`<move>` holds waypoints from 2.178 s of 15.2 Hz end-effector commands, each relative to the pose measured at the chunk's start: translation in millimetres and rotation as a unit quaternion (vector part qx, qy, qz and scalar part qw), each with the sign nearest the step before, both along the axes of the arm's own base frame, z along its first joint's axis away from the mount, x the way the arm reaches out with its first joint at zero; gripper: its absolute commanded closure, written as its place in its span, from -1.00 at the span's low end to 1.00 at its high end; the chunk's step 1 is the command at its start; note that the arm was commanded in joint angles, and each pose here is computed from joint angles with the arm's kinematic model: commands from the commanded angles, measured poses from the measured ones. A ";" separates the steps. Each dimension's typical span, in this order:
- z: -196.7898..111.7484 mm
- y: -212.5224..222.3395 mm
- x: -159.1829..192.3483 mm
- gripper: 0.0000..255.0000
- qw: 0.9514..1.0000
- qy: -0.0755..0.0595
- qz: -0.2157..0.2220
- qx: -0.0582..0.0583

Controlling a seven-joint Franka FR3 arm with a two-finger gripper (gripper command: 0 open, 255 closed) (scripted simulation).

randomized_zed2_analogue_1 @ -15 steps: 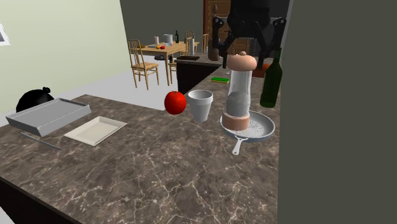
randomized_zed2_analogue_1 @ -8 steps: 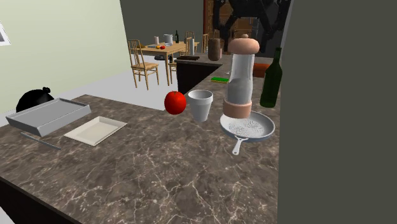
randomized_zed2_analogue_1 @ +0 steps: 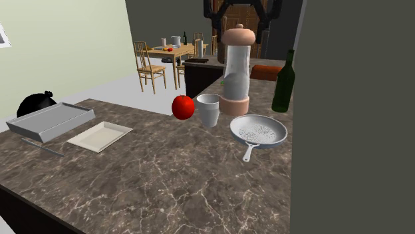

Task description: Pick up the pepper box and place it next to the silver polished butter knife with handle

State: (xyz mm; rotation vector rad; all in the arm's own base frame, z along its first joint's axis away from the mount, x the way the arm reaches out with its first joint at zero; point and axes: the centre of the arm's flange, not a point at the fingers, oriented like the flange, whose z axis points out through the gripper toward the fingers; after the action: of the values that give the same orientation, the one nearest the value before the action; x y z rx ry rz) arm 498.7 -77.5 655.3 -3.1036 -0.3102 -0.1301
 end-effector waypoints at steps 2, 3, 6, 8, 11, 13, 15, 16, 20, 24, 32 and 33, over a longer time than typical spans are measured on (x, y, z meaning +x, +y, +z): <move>1.6 41.6 -10.6 1.00 1.000 0.000 0.000 0.000; 1.7 54.2 -14.2 1.00 1.000 0.000 0.000 0.000; 1.8 92.3 -25.3 1.00 1.000 0.000 0.000 0.000; 1.9 117.6 -32.7 1.00 1.000 0.000 0.000 0.000; 2.0 155.6 -43.8 1.00 1.000 0.000 0.000 0.000; 2.1 181.0 -51.2 1.00 1.000 0.000 0.000 0.000; 2.1 206.3 -58.6 1.00 1.000 0.000 0.000 0.000; 2.2 219.0 -62.3 1.00 1.000 0.000 0.000 0.000; 2.3 269.7 -77.0 1.00 1.000 0.000 0.000 0.000; 2.5 320.4 -91.8 1.00 1.000 0.000 0.000 0.000; 2.8 421.8 -121.3 1.00 1.000 0.000 0.000 0.000; 2.9 434.5 -125.0 1.00 1.000 0.000 0.000 0.000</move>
State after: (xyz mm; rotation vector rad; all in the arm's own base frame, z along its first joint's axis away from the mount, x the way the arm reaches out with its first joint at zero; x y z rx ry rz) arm 379.3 346.5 658.5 -3.1041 -0.3121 -0.1294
